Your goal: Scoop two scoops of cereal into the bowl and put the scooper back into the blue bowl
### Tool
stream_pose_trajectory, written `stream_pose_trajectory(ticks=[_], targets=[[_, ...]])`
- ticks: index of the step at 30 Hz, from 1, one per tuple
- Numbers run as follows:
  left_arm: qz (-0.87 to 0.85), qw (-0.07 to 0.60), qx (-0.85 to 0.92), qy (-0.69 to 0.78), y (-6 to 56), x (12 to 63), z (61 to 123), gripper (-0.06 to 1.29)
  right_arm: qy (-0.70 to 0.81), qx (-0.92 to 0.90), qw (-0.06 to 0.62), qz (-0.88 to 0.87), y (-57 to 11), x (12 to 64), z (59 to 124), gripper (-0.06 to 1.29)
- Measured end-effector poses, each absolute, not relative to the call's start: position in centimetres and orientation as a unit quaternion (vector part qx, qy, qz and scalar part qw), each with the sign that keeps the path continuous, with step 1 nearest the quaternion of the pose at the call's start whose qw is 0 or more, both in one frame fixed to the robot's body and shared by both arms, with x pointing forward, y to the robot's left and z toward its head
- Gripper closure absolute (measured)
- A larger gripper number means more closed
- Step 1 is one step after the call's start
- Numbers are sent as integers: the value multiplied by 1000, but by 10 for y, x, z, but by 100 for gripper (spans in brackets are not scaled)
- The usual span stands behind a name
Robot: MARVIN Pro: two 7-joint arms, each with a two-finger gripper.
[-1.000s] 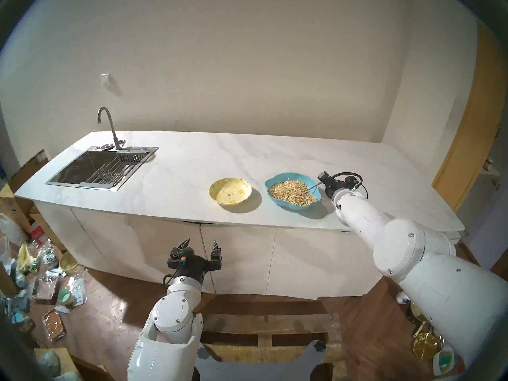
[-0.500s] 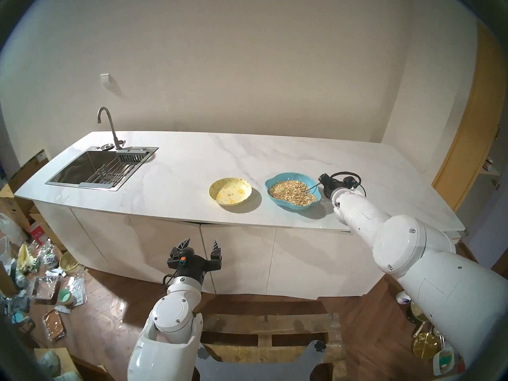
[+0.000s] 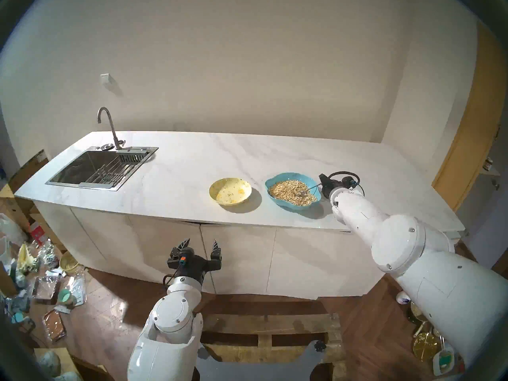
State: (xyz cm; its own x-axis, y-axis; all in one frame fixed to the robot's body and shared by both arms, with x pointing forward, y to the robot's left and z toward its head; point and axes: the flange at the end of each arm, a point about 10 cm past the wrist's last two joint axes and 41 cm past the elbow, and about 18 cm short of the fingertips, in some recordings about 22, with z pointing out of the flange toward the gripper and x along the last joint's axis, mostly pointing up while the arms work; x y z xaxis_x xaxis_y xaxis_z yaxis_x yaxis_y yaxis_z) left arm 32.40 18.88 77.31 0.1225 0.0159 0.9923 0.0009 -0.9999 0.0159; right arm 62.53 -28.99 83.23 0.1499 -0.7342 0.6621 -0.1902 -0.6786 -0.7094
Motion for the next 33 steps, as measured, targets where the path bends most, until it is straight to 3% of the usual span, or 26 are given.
stream_pose_trajectory(ticks=[33], targets=[[662, 6, 749, 6, 189, 324, 773, -3, 209, -721, 212, -626, -268, 638, 861, 125]])
